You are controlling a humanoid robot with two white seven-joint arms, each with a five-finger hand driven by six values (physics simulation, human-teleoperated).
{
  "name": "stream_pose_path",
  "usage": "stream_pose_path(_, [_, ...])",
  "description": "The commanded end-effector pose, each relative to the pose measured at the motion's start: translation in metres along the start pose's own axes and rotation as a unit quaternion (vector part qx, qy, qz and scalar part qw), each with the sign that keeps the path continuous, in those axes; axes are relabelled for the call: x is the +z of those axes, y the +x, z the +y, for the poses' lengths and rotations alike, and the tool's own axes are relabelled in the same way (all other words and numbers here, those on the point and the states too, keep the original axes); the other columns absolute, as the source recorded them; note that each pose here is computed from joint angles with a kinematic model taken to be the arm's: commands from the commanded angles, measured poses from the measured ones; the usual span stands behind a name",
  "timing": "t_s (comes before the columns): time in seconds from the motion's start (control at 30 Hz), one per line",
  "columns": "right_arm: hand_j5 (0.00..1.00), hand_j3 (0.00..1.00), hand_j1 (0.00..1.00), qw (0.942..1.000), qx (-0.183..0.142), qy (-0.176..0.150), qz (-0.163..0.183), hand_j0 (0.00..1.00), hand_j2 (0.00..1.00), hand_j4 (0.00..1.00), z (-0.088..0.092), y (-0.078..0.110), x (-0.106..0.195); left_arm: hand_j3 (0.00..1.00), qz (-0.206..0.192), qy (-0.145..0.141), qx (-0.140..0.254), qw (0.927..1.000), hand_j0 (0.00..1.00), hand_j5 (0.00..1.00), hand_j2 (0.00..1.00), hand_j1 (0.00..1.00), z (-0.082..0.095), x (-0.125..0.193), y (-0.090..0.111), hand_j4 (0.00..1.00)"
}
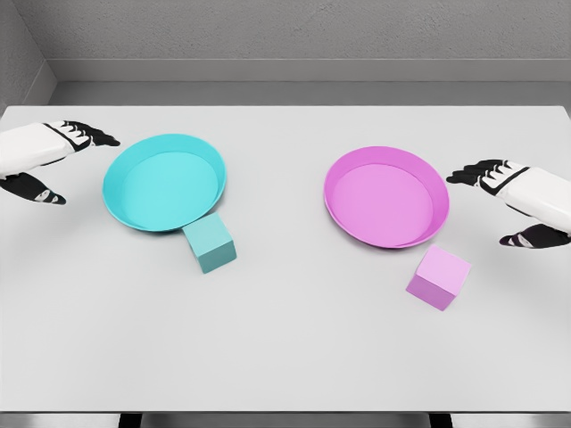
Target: Place the blocks in the corresponding plates according to their colors
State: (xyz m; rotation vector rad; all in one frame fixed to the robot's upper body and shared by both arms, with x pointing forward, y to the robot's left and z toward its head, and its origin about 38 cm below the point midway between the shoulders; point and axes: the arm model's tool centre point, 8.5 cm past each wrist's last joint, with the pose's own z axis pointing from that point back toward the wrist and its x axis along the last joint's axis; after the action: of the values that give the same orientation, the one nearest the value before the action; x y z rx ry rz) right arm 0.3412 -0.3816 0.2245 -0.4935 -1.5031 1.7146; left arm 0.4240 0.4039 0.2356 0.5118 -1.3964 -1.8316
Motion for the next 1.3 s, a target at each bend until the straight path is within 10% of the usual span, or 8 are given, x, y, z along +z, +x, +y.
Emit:
stream_pose_path(0.0, [1.0, 1.0, 1.0, 1.0, -0.002, -0.001, 0.001, 1.0, 1.0, 1.0, -0.001, 0.0, 0.0, 1.0, 0.001, 0.002, 0.002, 1.0, 1.0, 1.0, 1.0, 1.0, 0.001, 0.001, 0.0, 1.0])
stream_pose_path(0.7, [1.0, 1.0, 1.0, 0.9851, 0.002, 0.153, -0.078, 1.0, 1.0, 1.0, 0.034, 0.024, -0.022, 1.0, -0.176, -0.017, -0.094, 0.9797, 1.0, 1.0, 1.0, 1.0, -0.003, -0.089, 0.123, 1.0])
stream_pose_path(1.27, [1.0, 1.0, 1.0, 0.9794, -0.002, 0.175, -0.101, 1.0, 1.0, 1.0, 0.046, 0.035, -0.04, 1.0, -0.199, -0.064, -0.138, 0.9682, 1.0, 1.0, 1.0, 1.0, -0.031, -0.115, 0.148, 1.0])
